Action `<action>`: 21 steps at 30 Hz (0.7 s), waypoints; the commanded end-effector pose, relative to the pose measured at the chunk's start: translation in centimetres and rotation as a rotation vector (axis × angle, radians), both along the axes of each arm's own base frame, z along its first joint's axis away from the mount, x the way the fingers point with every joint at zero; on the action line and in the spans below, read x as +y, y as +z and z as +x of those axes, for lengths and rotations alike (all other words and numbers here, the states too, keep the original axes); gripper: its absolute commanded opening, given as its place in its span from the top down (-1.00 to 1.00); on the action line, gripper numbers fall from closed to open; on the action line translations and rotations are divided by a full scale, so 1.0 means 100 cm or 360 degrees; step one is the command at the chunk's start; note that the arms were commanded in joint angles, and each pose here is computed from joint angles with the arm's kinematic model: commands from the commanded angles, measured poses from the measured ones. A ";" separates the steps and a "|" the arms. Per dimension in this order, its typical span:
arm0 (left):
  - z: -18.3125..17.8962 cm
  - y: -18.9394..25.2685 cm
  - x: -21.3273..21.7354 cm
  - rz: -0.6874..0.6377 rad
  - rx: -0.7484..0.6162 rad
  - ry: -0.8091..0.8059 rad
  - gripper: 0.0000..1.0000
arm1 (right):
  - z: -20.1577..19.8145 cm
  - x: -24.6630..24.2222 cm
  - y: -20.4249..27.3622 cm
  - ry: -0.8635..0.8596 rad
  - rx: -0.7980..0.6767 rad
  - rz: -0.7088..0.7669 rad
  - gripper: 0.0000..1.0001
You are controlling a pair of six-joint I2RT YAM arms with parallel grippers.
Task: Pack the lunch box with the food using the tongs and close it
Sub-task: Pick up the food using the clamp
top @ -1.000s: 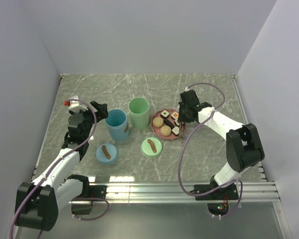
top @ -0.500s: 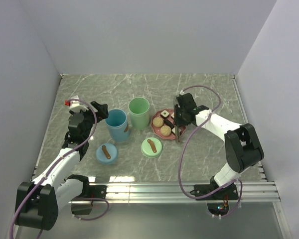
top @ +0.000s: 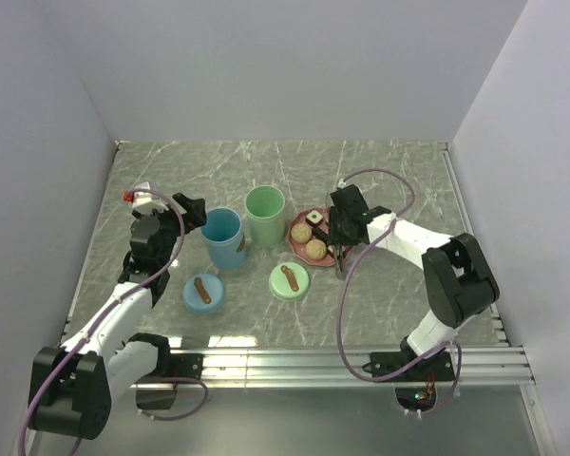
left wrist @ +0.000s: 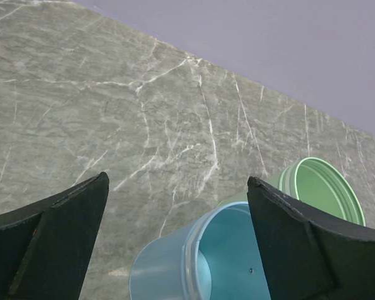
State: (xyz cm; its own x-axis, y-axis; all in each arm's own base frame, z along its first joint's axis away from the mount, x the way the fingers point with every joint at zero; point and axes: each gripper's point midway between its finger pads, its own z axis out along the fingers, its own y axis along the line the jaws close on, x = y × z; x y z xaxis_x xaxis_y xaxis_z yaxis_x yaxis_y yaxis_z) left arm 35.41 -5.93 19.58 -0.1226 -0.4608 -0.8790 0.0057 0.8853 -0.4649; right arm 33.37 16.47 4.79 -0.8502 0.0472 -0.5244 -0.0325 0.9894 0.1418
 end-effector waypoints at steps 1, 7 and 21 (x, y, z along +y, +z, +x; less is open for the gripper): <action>0.003 0.020 -0.003 -0.0044 -0.0098 -0.0020 -0.99 | 0.000 0.002 -0.005 -0.0015 -0.0008 -0.0063 0.16; 0.003 0.020 -0.003 -0.0043 -0.0096 -0.0022 -0.99 | -0.001 -0.001 -0.016 -0.0038 0.0011 -0.0131 0.16; 0.005 0.020 -0.003 -0.0038 -0.0094 -0.0018 -0.99 | -0.031 0.005 0.063 -0.0021 -0.0206 -0.0086 0.18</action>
State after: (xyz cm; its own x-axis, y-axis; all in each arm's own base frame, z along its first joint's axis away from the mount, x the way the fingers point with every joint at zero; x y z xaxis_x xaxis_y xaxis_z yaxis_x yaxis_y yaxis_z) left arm 35.41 -5.95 19.52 -0.1248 -0.4608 -0.8787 0.0058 0.8852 -0.4651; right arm 31.43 16.81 9.30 -0.7942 0.0196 -0.6073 -0.0373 0.9960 0.0810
